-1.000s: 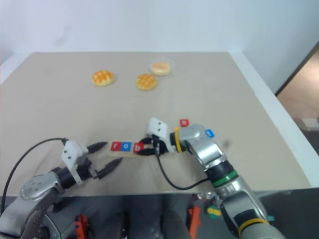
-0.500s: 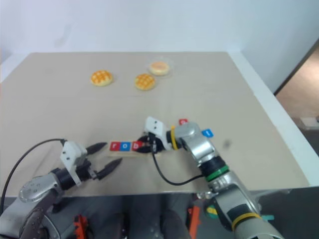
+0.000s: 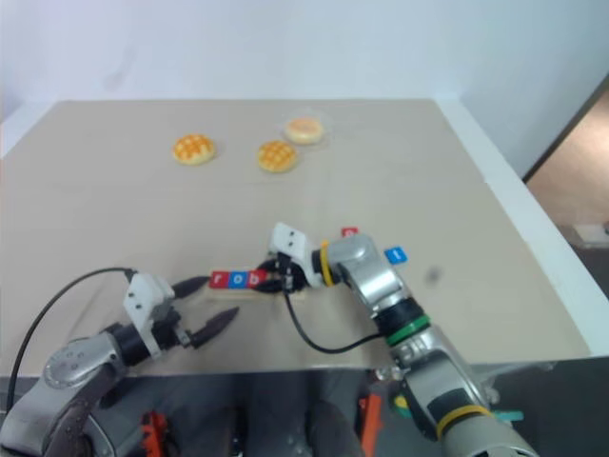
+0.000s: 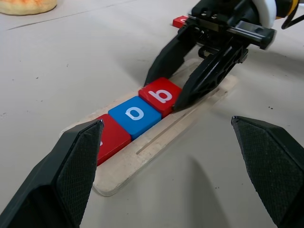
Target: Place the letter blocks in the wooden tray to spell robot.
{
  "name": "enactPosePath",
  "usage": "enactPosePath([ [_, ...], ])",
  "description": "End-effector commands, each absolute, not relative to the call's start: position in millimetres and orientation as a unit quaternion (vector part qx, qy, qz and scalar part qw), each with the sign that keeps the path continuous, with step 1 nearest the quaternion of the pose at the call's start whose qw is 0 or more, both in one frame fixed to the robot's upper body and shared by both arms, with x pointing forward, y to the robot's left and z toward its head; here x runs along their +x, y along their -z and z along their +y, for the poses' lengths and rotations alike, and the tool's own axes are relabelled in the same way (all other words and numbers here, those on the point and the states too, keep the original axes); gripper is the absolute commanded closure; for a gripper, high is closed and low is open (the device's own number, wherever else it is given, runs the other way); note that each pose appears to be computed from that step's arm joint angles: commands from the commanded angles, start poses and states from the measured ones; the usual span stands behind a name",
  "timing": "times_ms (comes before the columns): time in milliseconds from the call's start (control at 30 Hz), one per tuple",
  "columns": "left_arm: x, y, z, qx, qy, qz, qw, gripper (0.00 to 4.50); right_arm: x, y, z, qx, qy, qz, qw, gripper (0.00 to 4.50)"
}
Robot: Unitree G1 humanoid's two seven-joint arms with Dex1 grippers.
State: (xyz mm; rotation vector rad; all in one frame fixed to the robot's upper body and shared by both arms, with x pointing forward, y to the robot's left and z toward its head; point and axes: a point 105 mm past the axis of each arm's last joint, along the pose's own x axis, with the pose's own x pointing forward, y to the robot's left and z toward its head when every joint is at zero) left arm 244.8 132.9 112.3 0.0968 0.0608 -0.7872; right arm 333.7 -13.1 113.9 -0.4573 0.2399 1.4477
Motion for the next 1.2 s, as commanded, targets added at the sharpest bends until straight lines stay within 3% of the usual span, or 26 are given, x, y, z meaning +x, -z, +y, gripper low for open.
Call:
enactPosePath([
  [33, 241.4, -124.0, 127.7, 0.06, 0.393, 0.005, 0.918, 0.0, 338.1, -130.4, -10.2, -0.215, -0.652, 0.079, 0.722, 0.9],
  [100, 241.7, -123.6, 127.8, 0.061, 0.394, 0.006, 0.917, 0.0, 338.7, -134.1, -9.4, -0.213, -0.651, 0.071, 0.725, 0.22],
  [133, 241.9, -123.5, 127.9, 0.061, 0.394, 0.007, 0.917, 0.0, 338.7, -136.8, -9.1, -0.209, -0.651, 0.068, 0.726, 0.1],
  [400, 243.3, -127.3, 127.5, 0.063, 0.408, 0.002, 0.911, 0.0, 353.0, -166.5, -26.0, -0.157, -0.621, 0.053, 0.766, 0.1],
  [600, 238.4, -138.9, 114.9, 0.071, 0.473, -0.005, 0.878, 0.0, 385.2, -186.0, -89.5, -0.161, -0.542, 0.029, 0.824, 0.1],
  [833, 239.0, -140.0, 108.1, 0.08, 0.5, -0.005, 0.862, 0.0, 408.2, -174.9, -158.7, -0.196, -0.479, 0.058, 0.854, 0.1],
  [967, 237.7, -136.1, 107.3, 0.082, 0.501, -0.001, 0.861, 0.0, 406.6, -163.4, -167.0, -0.198, -0.486, 0.075, 0.848, 0.1],
  [1200, 232.3, -127.9, 108.9, 0.088, 0.489, 0.008, 0.868, 0.0, 425.3, -191.8, -152.7, -0.116, -0.379, 0.037, 0.917, 0.1],
])
